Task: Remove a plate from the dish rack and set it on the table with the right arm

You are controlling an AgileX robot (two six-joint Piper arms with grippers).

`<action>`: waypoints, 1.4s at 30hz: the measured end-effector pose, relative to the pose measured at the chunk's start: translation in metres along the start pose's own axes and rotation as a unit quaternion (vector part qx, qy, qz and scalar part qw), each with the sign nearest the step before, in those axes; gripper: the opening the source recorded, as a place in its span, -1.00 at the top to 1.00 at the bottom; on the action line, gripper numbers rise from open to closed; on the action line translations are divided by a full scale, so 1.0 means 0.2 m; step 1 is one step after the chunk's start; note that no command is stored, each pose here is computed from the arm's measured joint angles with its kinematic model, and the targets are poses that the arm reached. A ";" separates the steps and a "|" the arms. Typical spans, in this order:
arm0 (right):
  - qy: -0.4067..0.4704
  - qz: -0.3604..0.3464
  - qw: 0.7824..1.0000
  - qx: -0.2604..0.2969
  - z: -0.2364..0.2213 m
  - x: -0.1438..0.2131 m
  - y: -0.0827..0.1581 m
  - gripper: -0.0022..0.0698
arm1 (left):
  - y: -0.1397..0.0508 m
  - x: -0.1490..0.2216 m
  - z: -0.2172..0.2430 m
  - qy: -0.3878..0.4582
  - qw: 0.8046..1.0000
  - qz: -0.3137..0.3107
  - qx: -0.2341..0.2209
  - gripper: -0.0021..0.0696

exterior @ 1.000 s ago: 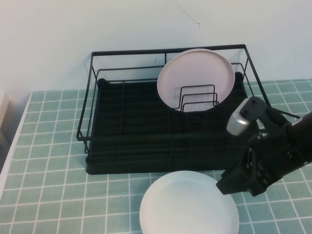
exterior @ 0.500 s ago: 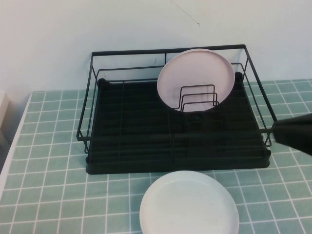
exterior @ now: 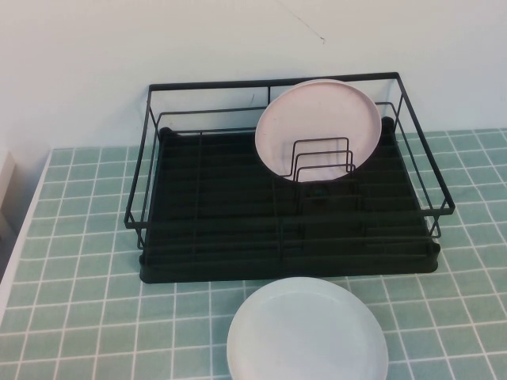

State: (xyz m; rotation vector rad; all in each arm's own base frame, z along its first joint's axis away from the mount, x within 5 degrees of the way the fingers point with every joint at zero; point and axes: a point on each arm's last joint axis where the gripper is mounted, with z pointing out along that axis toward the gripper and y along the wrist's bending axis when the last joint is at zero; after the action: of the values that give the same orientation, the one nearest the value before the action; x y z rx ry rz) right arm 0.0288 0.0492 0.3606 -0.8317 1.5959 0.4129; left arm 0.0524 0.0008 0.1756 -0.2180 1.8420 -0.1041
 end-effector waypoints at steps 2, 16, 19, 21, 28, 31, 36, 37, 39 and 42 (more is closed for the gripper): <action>0.032 0.012 0.999 0.021 -0.01 0.04 -0.01 0.93 | 0.00 0.00 0.00 0.000 1.000 0.000 0.000 0.95; 0.015 -0.021 0.990 0.137 0.09 0.22 -0.11 0.94 | 0.00 0.00 0.00 0.000 1.000 0.000 0.000 0.95; -0.026 -0.021 0.982 0.185 0.15 0.35 -0.14 0.94 | 0.00 0.00 0.00 0.000 1.000 0.000 0.000 0.95; -0.050 -0.019 0.976 0.211 0.16 0.45 -0.13 0.94 | 0.00 0.00 0.00 0.000 1.000 0.000 0.000 0.95; -0.076 0.023 0.964 0.254 0.15 0.72 -0.08 0.94 | 0.00 0.00 0.00 0.000 1.000 0.000 0.000 0.95; -0.059 0.043 0.955 0.288 0.14 0.81 -0.08 0.94 | 0.00 0.00 0.00 0.000 1.000 0.000 0.000 0.95; 0.012 0.058 0.940 0.335 0.13 0.88 -0.09 0.94 | 0.00 0.00 0.00 0.000 1.000 0.000 0.000 0.95; 0.026 0.058 0.938 0.342 0.12 0.90 -0.09 0.94 | 0.00 0.00 0.00 0.000 1.000 0.000 0.000 0.95; 0.059 0.058 0.934 0.348 0.12 0.92 -0.09 0.94 | 0.00 0.00 0.00 0.000 1.000 0.000 0.000 0.95; 0.097 0.076 0.931 0.344 0.12 0.96 -0.08 0.94 | 0.00 0.00 0.00 0.000 1.000 0.000 0.000 0.95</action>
State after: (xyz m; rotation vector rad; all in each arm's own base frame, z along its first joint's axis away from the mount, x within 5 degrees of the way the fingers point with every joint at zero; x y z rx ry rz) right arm 0.0536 0.0009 0.1742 -0.2118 1.8257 -0.1385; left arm 0.0524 0.0008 0.1756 -0.2180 1.8420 -0.1041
